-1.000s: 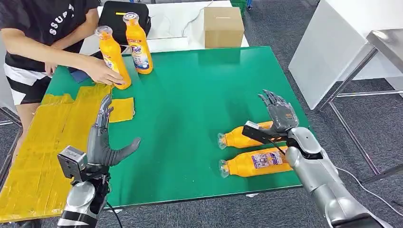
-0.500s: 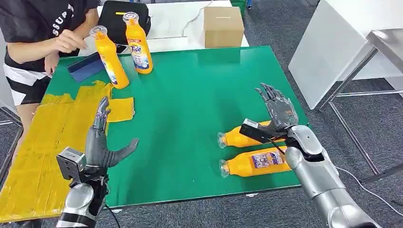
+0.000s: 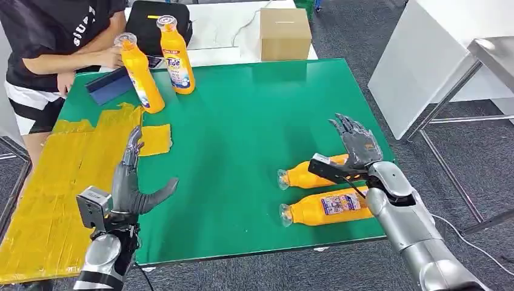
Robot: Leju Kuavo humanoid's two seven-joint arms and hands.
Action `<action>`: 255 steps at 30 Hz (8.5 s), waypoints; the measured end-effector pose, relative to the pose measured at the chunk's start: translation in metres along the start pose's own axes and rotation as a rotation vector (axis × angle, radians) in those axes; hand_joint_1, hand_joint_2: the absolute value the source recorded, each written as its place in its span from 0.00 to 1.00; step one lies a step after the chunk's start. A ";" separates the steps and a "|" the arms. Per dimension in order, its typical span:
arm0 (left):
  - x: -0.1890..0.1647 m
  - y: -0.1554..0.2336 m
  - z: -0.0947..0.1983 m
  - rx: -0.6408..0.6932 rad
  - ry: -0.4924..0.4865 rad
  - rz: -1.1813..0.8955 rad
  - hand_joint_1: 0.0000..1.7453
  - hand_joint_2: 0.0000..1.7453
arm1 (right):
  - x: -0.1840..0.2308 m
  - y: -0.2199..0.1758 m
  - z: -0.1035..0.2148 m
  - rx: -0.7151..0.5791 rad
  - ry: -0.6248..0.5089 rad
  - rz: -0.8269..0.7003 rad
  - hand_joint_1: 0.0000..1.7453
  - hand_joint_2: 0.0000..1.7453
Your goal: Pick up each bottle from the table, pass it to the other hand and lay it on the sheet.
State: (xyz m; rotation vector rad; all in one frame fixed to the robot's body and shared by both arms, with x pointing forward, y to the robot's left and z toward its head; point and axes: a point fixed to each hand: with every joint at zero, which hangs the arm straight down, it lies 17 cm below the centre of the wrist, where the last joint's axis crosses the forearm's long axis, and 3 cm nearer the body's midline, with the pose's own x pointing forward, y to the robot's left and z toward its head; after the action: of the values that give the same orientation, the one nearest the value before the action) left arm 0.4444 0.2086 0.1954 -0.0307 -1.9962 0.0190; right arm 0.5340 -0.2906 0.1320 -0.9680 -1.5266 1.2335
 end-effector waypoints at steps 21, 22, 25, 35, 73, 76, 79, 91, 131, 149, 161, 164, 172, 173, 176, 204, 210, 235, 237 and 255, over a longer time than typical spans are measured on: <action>-0.009 -0.009 -0.007 -0.040 0.046 0.064 0.00 1.00 | -0.024 0.044 -0.015 0.229 0.047 0.069 0.00 1.00; -0.009 -0.009 -0.007 -0.041 0.045 0.065 0.00 1.00 | -0.025 0.045 -0.016 0.240 0.049 0.068 0.00 1.00; -0.008 -0.009 -0.009 -0.042 0.042 0.072 0.00 1.00 | -0.025 0.049 -0.018 0.282 0.039 0.055 0.00 1.00; -0.008 -0.011 -0.017 -0.054 0.036 0.095 0.00 1.00 | -0.041 0.073 -0.002 0.501 -0.008 0.042 0.00 1.00; -0.019 -0.009 -0.013 -0.049 0.065 0.098 0.00 1.00 | -0.055 0.068 0.013 0.443 0.003 0.092 0.00 1.00; -0.021 -0.009 -0.012 -0.052 0.071 0.099 0.00 1.00 | -0.053 0.079 0.016 0.468 0.007 0.095 0.00 1.00; -0.023 -0.010 -0.012 -0.052 0.078 0.101 0.00 1.00 | -0.050 0.093 0.020 0.498 0.012 0.092 0.00 1.00; -0.029 -0.011 -0.012 -0.050 0.095 0.107 0.00 1.00 | -0.056 0.118 0.025 0.584 0.057 0.122 0.00 1.00; -0.041 -0.009 -0.008 -0.037 0.139 0.098 0.00 1.00 | -0.034 0.100 0.004 0.209 0.150 0.068 1.00 1.00; -0.046 -0.011 -0.003 -0.034 0.154 0.086 0.00 1.00 | -0.005 0.040 0.012 -0.211 0.157 -0.180 1.00 1.00; -0.045 -0.029 0.000 -0.078 0.158 0.082 0.00 1.00 | 0.028 -0.013 0.019 -0.442 0.112 -0.524 1.00 1.00; -0.045 -0.029 0.000 -0.079 0.158 0.082 0.00 1.00 | 0.030 -0.016 0.019 -0.450 0.110 -0.533 1.00 1.00; -0.045 -0.031 0.000 -0.084 0.158 0.083 0.00 1.00 | 0.030 -0.021 0.020 -0.468 0.112 -0.543 1.00 1.00; -0.045 -0.031 0.000 -0.084 0.158 0.083 0.00 1.00 | 0.030 -0.021 0.020 -0.468 0.113 -0.543 1.00 1.00; -0.045 -0.032 0.000 -0.085 0.158 0.083 0.00 1.00 | 0.032 -0.020 0.020 -0.463 0.102 -0.598 1.00 1.00; -0.038 -0.119 0.003 -0.375 0.247 0.398 0.00 1.00 | 0.246 0.025 0.010 0.059 -0.328 -1.408 1.00 1.00; -0.033 -0.129 -0.001 -0.411 0.258 0.453 0.00 1.00 | 0.271 0.033 0.010 0.108 -0.356 -1.412 1.00 1.00; -0.032 -0.148 -0.010 -0.438 0.279 0.493 1.00 1.00 | 0.342 0.085 0.026 0.282 -0.365 -1.358 1.00 1.00; -0.033 -0.147 -0.010 -0.427 0.277 0.490 1.00 1.00 | 0.345 0.086 0.026 0.287 -0.369 -1.346 1.00 1.00; -0.035 -0.143 -0.013 -0.391 0.273 0.481 1.00 1.00 | 0.345 0.092 0.025 0.295 -0.360 -1.319 1.00 1.00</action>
State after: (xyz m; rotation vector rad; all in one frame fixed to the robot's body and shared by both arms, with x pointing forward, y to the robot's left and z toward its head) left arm 0.4692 0.0643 0.1731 -0.7259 -1.6528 -0.0629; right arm 0.4194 0.0467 0.1001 0.5100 -1.6674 0.5873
